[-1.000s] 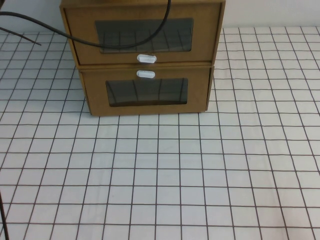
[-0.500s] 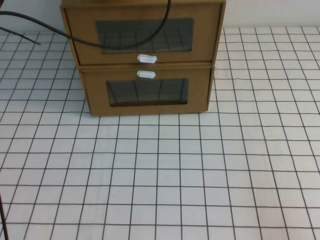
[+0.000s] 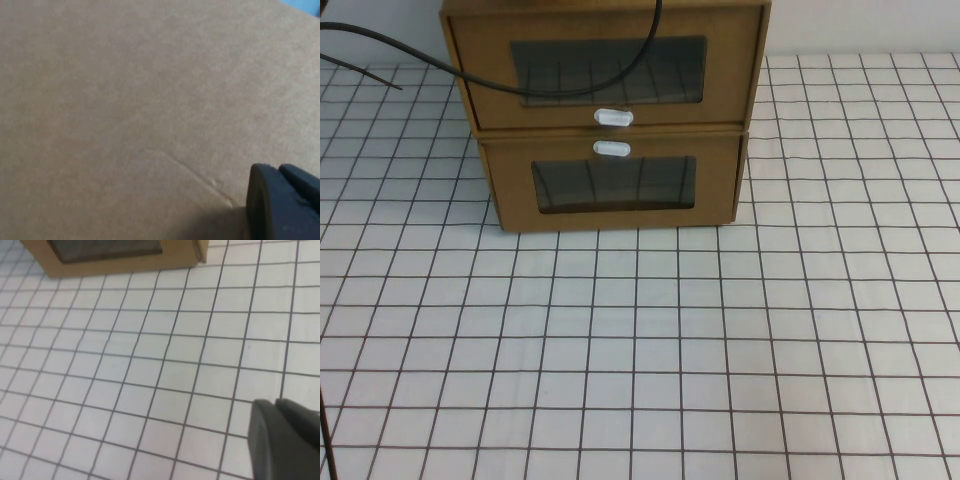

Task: Open the shoe box
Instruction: 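Pull the top drawer of the cardboard box fully open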

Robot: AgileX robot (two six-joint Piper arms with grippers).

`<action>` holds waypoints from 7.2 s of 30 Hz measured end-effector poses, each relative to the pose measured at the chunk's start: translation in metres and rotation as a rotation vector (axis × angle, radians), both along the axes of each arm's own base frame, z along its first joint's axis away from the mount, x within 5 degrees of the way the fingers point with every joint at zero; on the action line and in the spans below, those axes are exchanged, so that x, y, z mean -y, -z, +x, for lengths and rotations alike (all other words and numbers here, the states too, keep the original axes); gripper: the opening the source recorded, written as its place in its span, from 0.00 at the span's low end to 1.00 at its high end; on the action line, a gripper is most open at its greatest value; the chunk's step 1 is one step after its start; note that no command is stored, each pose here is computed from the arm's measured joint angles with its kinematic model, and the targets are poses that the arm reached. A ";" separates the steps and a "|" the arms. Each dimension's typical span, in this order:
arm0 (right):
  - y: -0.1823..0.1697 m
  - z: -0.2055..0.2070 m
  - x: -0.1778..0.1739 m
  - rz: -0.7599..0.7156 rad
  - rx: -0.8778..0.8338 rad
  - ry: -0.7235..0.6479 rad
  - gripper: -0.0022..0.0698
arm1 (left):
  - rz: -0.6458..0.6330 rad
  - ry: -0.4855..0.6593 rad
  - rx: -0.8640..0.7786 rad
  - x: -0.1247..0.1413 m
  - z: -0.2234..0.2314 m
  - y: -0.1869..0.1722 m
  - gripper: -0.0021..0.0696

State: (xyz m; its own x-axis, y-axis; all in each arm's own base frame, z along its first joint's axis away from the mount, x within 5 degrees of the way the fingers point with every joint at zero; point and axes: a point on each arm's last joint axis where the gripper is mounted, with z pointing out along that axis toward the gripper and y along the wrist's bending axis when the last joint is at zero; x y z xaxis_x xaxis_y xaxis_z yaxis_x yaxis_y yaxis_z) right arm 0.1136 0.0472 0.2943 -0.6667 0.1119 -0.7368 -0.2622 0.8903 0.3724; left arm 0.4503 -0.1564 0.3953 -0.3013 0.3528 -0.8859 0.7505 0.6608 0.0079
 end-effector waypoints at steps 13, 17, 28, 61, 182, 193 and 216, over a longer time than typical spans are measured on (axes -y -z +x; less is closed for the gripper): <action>-0.021 0.070 -0.061 -0.202 -0.057 -0.329 0.01 | 0.004 0.000 0.000 0.000 0.000 0.000 0.03; -0.028 0.092 -0.106 -0.319 -0.027 -0.418 0.01 | 0.004 0.000 -0.001 0.000 0.000 0.000 0.03; -0.016 0.121 -0.222 -0.812 0.381 -0.548 0.01 | -0.004 -0.006 -0.010 0.000 0.000 0.000 0.03; 0.016 0.194 -0.280 -1.113 0.811 -0.422 0.35 | 0.002 0.007 -0.030 0.000 -0.002 0.001 0.03; 0.037 0.226 -0.283 -1.260 0.800 -0.562 0.05 | 0.005 0.021 -0.119 0.000 -0.010 0.001 0.03; 0.033 0.171 -0.270 -1.219 0.790 -0.647 0.04 | 0.002 0.021 -0.129 0.000 -0.010 0.002 0.03; 0.020 0.056 -0.255 -1.132 0.676 -0.665 0.05 | -0.017 0.006 -0.162 0.000 -0.011 0.002 0.03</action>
